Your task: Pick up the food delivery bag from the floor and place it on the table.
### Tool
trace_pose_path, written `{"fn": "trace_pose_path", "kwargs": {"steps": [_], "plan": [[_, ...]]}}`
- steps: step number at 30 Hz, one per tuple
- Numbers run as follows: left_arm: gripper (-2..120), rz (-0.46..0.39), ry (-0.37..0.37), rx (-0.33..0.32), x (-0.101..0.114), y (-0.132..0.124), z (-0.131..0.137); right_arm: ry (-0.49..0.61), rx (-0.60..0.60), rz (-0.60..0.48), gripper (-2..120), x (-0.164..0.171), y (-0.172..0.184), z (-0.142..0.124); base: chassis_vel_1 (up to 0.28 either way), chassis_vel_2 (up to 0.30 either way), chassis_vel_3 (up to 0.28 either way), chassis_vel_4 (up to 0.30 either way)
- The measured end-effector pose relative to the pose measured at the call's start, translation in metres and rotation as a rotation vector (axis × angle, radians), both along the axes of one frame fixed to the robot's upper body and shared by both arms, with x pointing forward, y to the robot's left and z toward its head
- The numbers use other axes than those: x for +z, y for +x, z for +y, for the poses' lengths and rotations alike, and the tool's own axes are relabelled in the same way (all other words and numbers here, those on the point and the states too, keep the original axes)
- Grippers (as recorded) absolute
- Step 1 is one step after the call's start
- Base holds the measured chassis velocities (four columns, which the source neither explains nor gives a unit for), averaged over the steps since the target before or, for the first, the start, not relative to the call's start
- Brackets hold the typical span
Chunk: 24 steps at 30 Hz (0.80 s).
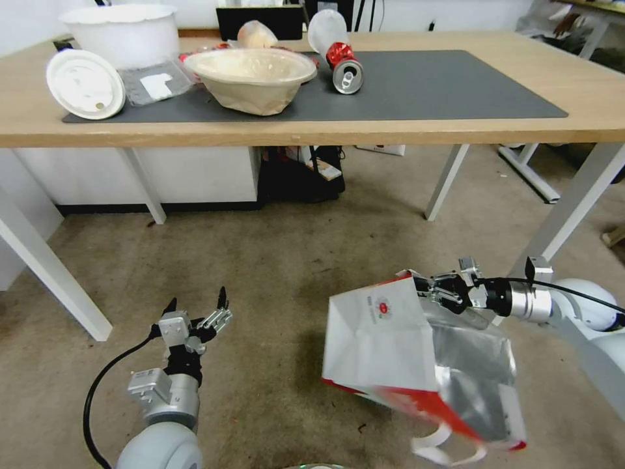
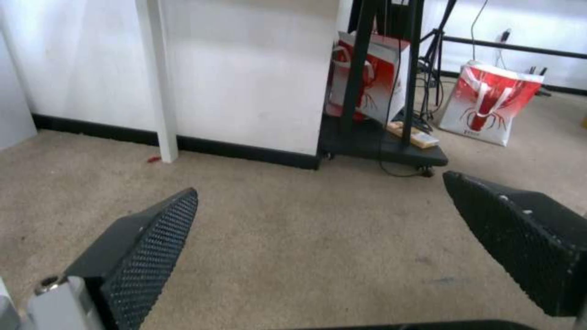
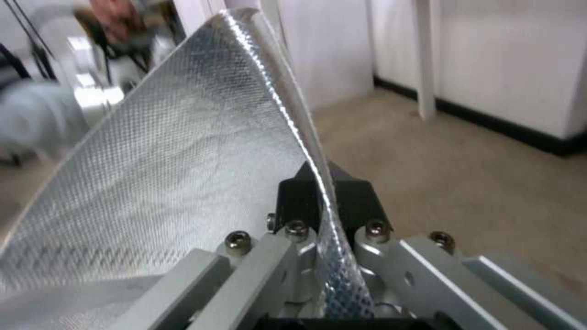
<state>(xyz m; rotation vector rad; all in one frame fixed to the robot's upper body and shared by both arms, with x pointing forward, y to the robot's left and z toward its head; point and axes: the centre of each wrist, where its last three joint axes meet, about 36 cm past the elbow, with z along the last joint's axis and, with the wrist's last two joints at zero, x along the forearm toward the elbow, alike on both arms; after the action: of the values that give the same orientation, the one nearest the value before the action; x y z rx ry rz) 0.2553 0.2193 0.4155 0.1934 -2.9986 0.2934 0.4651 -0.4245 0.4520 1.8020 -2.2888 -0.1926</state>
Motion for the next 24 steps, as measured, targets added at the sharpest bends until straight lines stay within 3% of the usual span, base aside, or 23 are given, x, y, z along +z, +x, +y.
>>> {"fn": "trace_pose_path", "kwargs": {"steps": [13, 24], "plan": [[100, -0.009, 0.003, 0.004, 0.004, 0.0, 0.0, 0.101, 0.077, 0.069, 0, 0.0, -0.017, 0.028, 0.0, 0.0, 0.0, 0.0], [100, -0.008, 0.018, 0.004, 0.004, 0.001, 0.0, 0.126, 0.108, 0.091, 0, -0.002, -0.022, 0.032, 0.0, 0.0, 0.0, 0.0]]}}
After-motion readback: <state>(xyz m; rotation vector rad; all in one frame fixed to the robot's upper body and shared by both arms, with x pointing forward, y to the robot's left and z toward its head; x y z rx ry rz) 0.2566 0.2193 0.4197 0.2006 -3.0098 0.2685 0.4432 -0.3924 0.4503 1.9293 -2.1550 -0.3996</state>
